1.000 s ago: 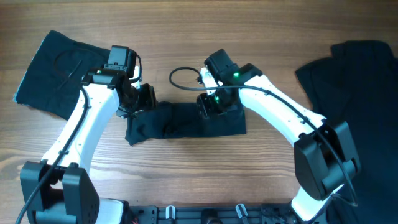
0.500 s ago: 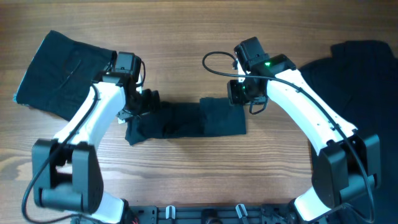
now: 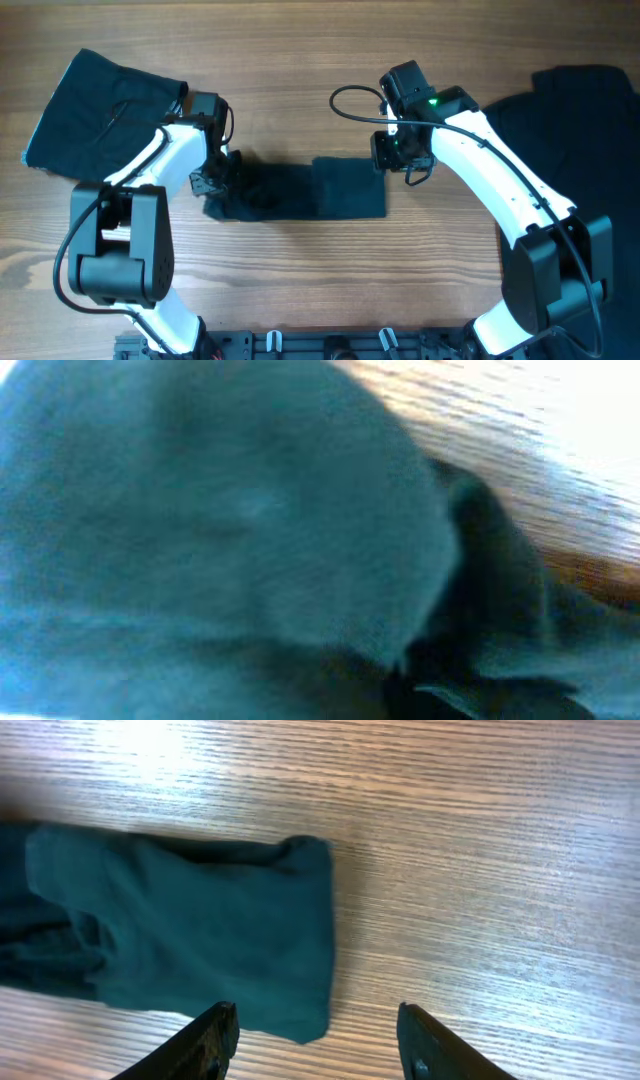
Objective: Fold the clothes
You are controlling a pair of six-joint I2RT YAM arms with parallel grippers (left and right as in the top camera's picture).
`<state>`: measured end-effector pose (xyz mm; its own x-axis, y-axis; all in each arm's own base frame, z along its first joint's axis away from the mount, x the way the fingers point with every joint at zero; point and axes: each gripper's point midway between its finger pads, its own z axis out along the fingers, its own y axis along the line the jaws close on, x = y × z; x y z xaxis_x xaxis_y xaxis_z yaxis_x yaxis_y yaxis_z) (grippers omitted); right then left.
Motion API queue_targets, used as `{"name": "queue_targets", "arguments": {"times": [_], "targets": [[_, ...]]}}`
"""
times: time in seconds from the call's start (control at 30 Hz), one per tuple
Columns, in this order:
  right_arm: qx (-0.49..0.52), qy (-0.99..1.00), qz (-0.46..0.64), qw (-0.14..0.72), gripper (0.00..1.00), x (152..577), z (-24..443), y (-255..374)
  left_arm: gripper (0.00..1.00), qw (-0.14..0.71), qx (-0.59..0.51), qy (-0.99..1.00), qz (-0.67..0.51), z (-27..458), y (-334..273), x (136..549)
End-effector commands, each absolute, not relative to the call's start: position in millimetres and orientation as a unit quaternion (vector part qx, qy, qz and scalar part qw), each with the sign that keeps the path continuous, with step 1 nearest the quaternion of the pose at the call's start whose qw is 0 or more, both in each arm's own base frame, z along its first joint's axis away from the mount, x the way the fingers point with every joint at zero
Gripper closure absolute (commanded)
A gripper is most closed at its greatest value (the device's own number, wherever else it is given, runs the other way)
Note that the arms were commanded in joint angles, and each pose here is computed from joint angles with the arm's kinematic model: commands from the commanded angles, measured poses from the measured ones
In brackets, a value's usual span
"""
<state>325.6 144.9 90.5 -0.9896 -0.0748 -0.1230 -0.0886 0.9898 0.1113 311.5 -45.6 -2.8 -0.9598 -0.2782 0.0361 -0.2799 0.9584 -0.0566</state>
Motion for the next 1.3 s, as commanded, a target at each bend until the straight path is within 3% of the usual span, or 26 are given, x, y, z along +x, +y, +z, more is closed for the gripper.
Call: {"name": "queue_targets", "arguments": {"times": [0.0,0.17,0.27,0.43,0.53,0.6,0.63,0.67,0.8,0.93,1.03,1.27], "targets": [[-0.001,0.997,0.023,0.076,0.44,333.6,97.8,118.7,0.79,0.039,0.161,-0.986,-0.007,-12.4,-21.1,304.1],[0.032,0.997,-0.009,0.075,0.43,342.3,98.9,65.6,0.81,0.016,0.200,-0.979,-0.021,50.0,10.2,323.7],[0.043,0.996,-0.013,0.072,0.40,344.8,98.7,43.2,0.80,-0.013,0.188,-0.982,-0.005,87.7,-1.2,332.4],[0.047,0.996,-0.015,0.072,0.39,346.1,98.7,32.0,0.80,-0.015,0.087,-0.986,0.142,115.5,-116.2,325.0],[0.048,0.996,-0.012,0.071,0.39,346.0,98.7,33.0,0.78,-0.030,0.007,-0.988,0.153,111.7,-177.5,318.2],[0.047,0.996,-0.011,0.070,0.39,345.5,98.6,33.3,0.73,-0.050,-0.040,-0.986,0.156,107.0,-218.6,313.2],[0.047,0.996,-0.011,0.069,0.39,344.8,98.5,33.1,0.56,-0.056,-0.061,-0.985,0.153,103.0,-236.3,308.8],[0.047,0.997,-0.012,0.067,0.39,344.0,98.4,33.1,0.50,-0.056,-0.074,-0.984,0.155,99.3,-248.4,304.1],[0.044,0.997,-0.006,0.065,0.36,343.1,98.2,35.2,0.38,-0.069,-0.137,-0.972,0.178,101.8,-296.5,282.5],[-0.006,0.996,0.072,0.056,0.36,340.4,99.7,63.0,0.39,-0.114,-0.117,-0.970,0.178,135.4,-280.2,304.0],[-0.057,0.983,0.166,0.052,0.32,335.3,106.7,95.8,0.37,-0.143,-0.048,-0.974,0.169,155.2,-231.7,332.9],[-0.111,0.954,0.279,0.012,0.26,308.4,101.2,163.7,0.21,-0.100,0.120,-0.976,0.155,133.4,-129.8,358.8]]}}
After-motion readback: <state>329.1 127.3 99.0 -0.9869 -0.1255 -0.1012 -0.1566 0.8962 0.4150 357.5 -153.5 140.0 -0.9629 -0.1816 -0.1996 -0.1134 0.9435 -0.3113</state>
